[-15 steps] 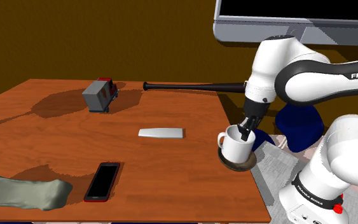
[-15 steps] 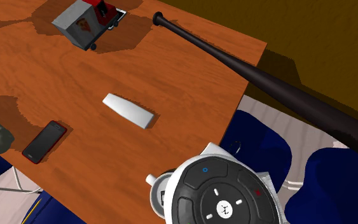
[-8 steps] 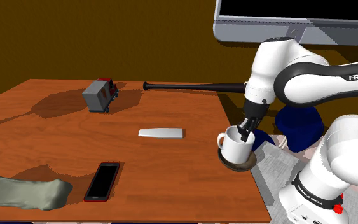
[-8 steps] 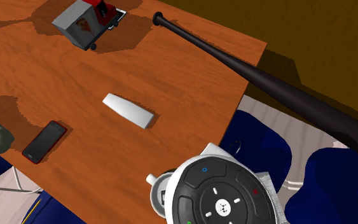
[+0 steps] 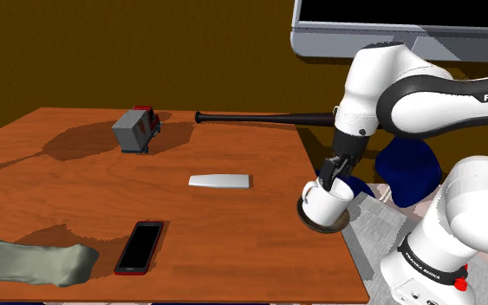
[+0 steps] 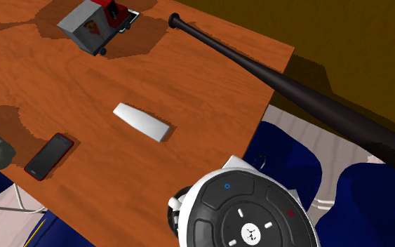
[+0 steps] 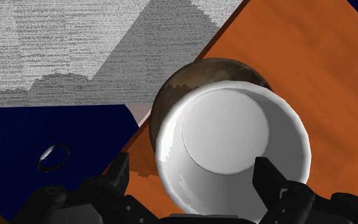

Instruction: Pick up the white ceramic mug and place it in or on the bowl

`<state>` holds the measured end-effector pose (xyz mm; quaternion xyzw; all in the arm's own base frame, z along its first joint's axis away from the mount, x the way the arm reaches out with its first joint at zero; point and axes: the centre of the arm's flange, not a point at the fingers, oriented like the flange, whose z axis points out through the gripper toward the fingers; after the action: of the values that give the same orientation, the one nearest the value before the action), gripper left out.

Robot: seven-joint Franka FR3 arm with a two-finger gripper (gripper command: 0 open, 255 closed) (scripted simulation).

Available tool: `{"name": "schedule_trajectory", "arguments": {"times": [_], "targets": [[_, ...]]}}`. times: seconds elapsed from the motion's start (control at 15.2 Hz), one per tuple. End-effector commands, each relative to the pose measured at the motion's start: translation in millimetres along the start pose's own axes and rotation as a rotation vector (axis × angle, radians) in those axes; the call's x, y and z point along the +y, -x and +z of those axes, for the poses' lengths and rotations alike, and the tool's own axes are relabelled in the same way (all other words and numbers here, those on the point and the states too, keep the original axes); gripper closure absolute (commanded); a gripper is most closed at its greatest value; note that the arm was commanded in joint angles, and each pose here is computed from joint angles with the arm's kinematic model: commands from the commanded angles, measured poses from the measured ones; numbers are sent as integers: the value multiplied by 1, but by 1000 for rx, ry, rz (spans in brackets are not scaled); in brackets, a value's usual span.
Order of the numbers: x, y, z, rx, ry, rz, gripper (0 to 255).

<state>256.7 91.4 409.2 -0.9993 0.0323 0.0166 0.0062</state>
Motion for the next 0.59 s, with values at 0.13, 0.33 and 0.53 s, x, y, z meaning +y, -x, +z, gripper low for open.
{"name": "schedule_trajectory", "arguments": {"times": [0.13, 0.33, 0.53], "targets": [[2, -1, -35, -1, 0, 0, 0], [2, -1, -35, -1, 0, 0, 0], [2, -1, -35, -1, 0, 0, 0]]}}
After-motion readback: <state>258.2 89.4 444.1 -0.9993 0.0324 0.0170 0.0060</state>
